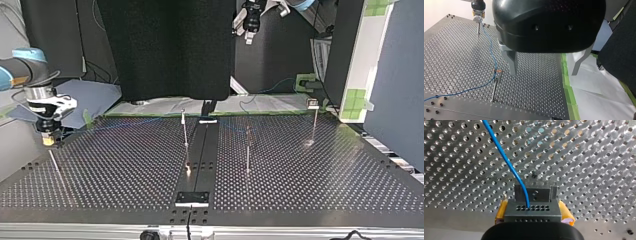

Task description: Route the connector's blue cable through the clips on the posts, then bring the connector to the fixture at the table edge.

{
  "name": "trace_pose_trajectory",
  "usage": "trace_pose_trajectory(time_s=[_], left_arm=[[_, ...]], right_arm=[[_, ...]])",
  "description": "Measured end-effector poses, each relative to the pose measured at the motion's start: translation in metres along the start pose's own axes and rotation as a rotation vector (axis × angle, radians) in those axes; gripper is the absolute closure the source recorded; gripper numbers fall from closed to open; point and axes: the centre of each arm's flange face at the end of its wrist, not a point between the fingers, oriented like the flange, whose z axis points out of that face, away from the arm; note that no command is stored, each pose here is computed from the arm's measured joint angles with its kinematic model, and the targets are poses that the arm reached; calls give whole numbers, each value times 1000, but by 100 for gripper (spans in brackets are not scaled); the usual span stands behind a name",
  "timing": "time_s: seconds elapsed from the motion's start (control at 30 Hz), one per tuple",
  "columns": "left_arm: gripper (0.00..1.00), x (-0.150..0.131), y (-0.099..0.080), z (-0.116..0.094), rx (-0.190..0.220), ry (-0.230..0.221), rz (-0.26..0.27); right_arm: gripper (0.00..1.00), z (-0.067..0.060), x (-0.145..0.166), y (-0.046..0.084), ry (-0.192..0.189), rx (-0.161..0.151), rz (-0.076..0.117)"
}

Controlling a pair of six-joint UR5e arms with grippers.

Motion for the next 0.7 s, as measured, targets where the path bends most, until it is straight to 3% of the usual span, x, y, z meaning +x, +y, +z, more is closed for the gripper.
trace_pose_trajectory(time_s=[0.43,0.7], left_arm=[[2,0,0,0,-1,3,1],[2,0,0,0,0,4,3]], right_arm=[[100,4,1,-2,6,8,12],[100,7,-5,0,-16,25,23]])
